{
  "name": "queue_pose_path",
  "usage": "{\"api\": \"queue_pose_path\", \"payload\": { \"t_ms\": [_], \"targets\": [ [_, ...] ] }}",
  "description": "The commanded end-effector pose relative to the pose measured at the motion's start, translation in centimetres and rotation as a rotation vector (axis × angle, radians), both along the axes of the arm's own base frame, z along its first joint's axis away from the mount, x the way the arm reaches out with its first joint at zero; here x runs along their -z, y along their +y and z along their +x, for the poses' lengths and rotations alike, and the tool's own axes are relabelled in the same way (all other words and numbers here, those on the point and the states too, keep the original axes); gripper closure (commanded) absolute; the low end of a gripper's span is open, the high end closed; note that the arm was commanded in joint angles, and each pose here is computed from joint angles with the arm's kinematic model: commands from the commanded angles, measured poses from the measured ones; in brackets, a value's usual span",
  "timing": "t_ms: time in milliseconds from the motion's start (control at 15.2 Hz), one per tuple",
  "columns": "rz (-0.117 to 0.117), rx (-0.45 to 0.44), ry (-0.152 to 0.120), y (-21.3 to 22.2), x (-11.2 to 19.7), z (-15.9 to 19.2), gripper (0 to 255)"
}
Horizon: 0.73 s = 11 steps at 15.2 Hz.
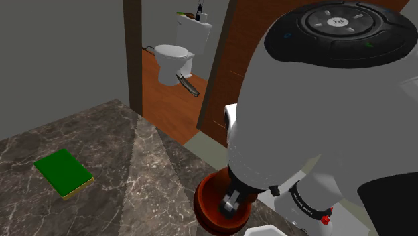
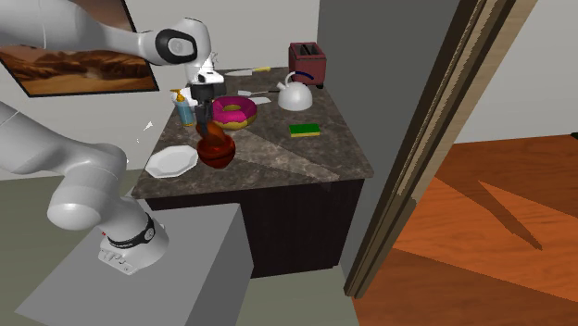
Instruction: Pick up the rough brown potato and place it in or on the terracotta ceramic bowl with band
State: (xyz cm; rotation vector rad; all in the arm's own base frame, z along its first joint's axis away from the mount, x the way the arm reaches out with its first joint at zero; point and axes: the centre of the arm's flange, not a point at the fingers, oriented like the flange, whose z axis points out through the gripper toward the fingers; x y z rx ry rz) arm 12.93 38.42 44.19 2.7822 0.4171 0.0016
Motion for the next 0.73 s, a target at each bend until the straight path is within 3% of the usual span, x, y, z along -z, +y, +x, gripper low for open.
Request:
{"api": "queue_pose_path", "payload": {
  "t_ms": [0, 594, 660],
  "targets": [
    [0.001, 0.000, 0.000, 0.00, 1.03, -0.02, 255],
    [0.001, 0.000, 0.000, 0.00, 1.76, -0.02, 255],
    [0.001, 0.000, 0.000, 0.00, 1.76, -0.02, 0]
  ]
}}
